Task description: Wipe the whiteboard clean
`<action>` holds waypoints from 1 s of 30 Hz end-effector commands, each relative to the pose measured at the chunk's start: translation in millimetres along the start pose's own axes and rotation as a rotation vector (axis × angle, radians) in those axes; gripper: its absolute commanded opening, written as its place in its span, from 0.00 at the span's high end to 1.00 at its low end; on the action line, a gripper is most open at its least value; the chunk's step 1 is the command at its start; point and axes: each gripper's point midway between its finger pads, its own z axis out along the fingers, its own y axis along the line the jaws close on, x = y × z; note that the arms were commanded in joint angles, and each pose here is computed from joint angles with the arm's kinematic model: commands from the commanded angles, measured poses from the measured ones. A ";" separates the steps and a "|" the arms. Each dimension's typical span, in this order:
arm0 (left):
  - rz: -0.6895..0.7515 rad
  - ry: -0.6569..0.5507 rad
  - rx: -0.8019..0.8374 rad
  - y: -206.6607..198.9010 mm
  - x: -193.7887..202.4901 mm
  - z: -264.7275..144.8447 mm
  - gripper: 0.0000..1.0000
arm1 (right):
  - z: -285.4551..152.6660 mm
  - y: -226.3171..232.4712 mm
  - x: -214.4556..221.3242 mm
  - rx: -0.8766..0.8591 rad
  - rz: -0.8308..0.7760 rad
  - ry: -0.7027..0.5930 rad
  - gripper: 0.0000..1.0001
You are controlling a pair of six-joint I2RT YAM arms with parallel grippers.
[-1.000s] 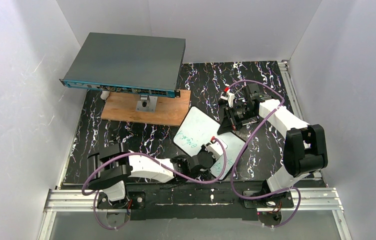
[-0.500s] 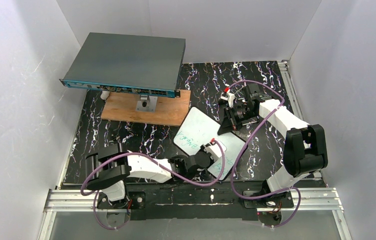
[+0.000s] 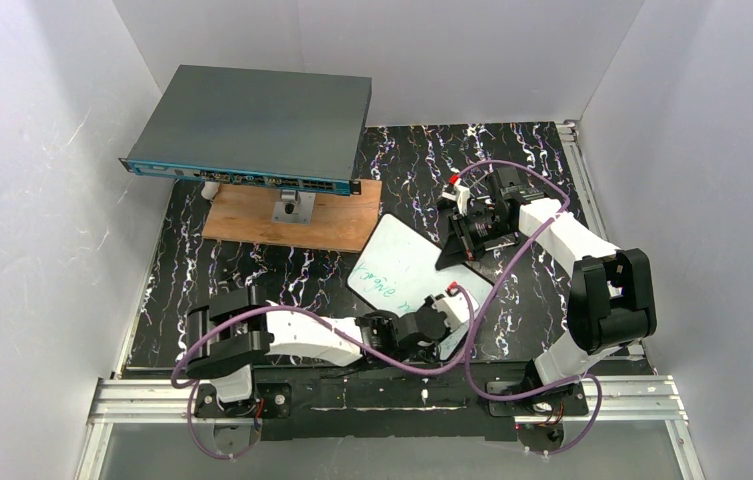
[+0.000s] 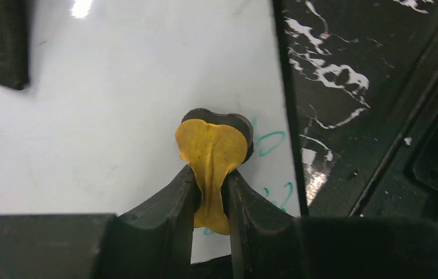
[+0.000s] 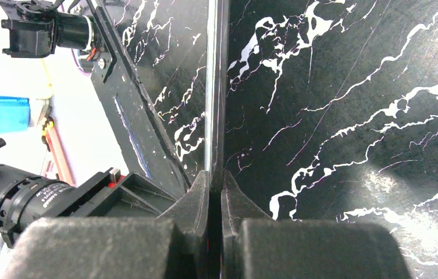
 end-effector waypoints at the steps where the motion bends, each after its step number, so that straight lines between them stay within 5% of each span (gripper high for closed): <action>1: -0.163 0.071 -0.222 64.5 11.1 -8.7 1.00 | 0.8 5.9 -8.9 -0.024 -0.112 -0.027 0.99; 7: -0.223 0.071 -0.223 78.0 10.5 -17.5 1.00 | 0.5 5.8 -8.9 -0.022 -0.112 -0.027 0.99; 20: -0.004 -0.011 0.182 -40.9 -31.2 1.3 1.00 | 0.9 5.4 -8.7 -0.023 -0.111 -0.026 0.99; 30: -0.123 0.124 -0.133 29.6 -4.4 4.3 1.00 | 0.5 5.9 -9.1 -0.023 -0.114 -0.027 0.99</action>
